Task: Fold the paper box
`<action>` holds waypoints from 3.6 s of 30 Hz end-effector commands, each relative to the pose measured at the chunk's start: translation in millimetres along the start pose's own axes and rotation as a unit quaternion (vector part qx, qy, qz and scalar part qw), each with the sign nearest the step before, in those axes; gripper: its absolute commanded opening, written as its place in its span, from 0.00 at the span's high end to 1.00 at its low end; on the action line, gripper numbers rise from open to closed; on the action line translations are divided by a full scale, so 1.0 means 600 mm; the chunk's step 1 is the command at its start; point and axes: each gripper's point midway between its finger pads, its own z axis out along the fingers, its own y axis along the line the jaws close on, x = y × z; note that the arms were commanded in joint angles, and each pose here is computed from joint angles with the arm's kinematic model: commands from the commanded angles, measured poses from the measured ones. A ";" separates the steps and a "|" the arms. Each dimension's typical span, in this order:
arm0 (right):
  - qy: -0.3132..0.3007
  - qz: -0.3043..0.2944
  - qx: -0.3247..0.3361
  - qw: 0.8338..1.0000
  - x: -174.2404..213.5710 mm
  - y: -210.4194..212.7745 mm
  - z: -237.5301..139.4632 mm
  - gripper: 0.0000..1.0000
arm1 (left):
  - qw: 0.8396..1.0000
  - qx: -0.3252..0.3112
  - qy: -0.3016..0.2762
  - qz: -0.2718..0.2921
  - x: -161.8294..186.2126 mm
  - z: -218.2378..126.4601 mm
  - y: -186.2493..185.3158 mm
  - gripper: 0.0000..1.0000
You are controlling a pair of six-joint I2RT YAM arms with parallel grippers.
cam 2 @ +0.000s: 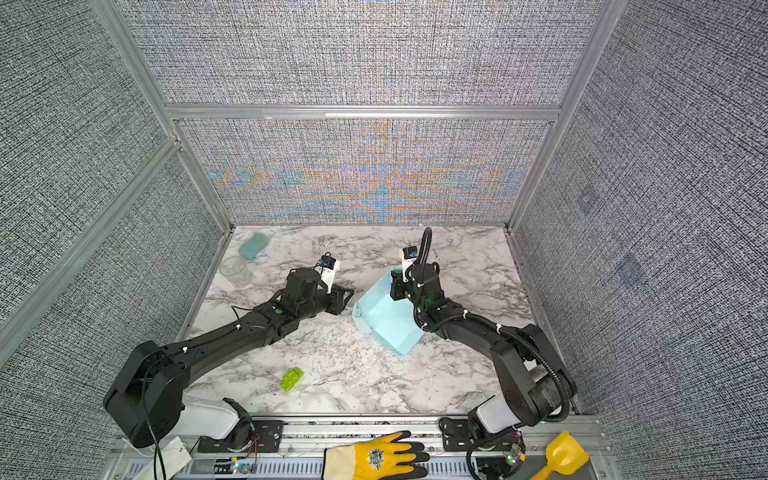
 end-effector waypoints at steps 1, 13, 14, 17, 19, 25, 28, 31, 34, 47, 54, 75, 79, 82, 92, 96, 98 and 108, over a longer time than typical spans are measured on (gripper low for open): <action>0.013 0.000 0.012 1.000 0.009 -0.007 0.003 1.00 | 0.998 0.015 0.021 0.056 -0.002 0.003 -0.012 0.58; 0.022 0.003 0.023 0.999 0.011 -0.013 0.014 1.00 | 0.987 0.066 0.084 0.120 0.000 0.037 -0.055 0.59; 0.023 0.005 0.024 0.999 0.011 -0.014 0.014 1.00 | 0.987 0.066 0.083 0.124 0.000 0.037 -0.058 0.59; 0.026 0.005 0.029 0.999 0.012 -0.016 0.018 1.00 | 0.984 0.054 0.090 0.141 0.003 0.040 -0.063 0.59; 0.026 0.007 0.031 0.999 0.013 -0.018 0.018 1.00 | 0.983 0.042 0.099 0.151 0.007 0.044 -0.063 0.59; 0.026 0.010 0.031 0.999 0.014 -0.017 0.017 1.00 | 0.976 -0.027 0.120 0.178 0.017 0.064 -0.046 0.66; 0.023 0.011 0.031 0.999 0.012 -0.018 0.014 1.00 | 0.972 -0.060 0.124 0.188 0.018 0.069 -0.034 0.70; 0.023 0.011 0.034 0.999 0.012 -0.021 0.013 1.00 | 0.971 -0.073 0.117 0.194 0.013 0.070 -0.034 0.74; 0.021 0.013 0.035 0.999 0.011 -0.022 0.010 1.00 | 0.969 -0.081 0.116 0.203 0.014 0.073 -0.038 0.76; 0.014 0.019 0.037 0.999 0.010 -0.026 0.005 1.00 | 0.951 -0.116 0.128 0.256 0.024 0.099 -0.054 0.89; 0.002 0.020 0.029 0.999 0.001 -0.024 -0.007 0.95 | 0.945 -0.141 0.126 0.266 0.018 0.097 -0.047 1.00; -0.001 0.083 -0.075 0.994 -0.027 -0.086 -0.033 0.45 | 0.895 -0.228 0.077 0.375 -0.029 0.091 -0.004 1.00; 0.009 0.097 -0.095 0.991 -0.011 -0.102 -0.014 0.45 | 0.885 -0.242 0.076 0.390 -0.036 0.089 0.000 1.00; 0.015 0.102 -0.100 0.990 0.005 -0.112 -0.002 0.46 | 0.879 -0.251 0.079 0.398 -0.040 0.087 0.003 1.00; 0.016 0.100 -0.108 0.989 0.026 -0.121 0.030 0.49 | 0.853 -0.255 0.103 0.444 -0.028 0.107 0.011 1.00; 0.015 0.094 -0.116 0.989 0.028 -0.119 0.037 0.49 | 0.846 -0.251 0.106 0.458 -0.029 0.106 0.010 1.00; 0.012 0.088 -0.121 0.989 0.026 -0.117 0.038 0.49 | 0.841 -0.251 0.111 0.466 -0.027 0.107 0.011 1.00; 0.016 0.057 -0.137 0.989 0.032 -0.098 0.044 0.49 | 0.830 -0.255 0.130 0.479 -0.019 0.115 0.015 1.00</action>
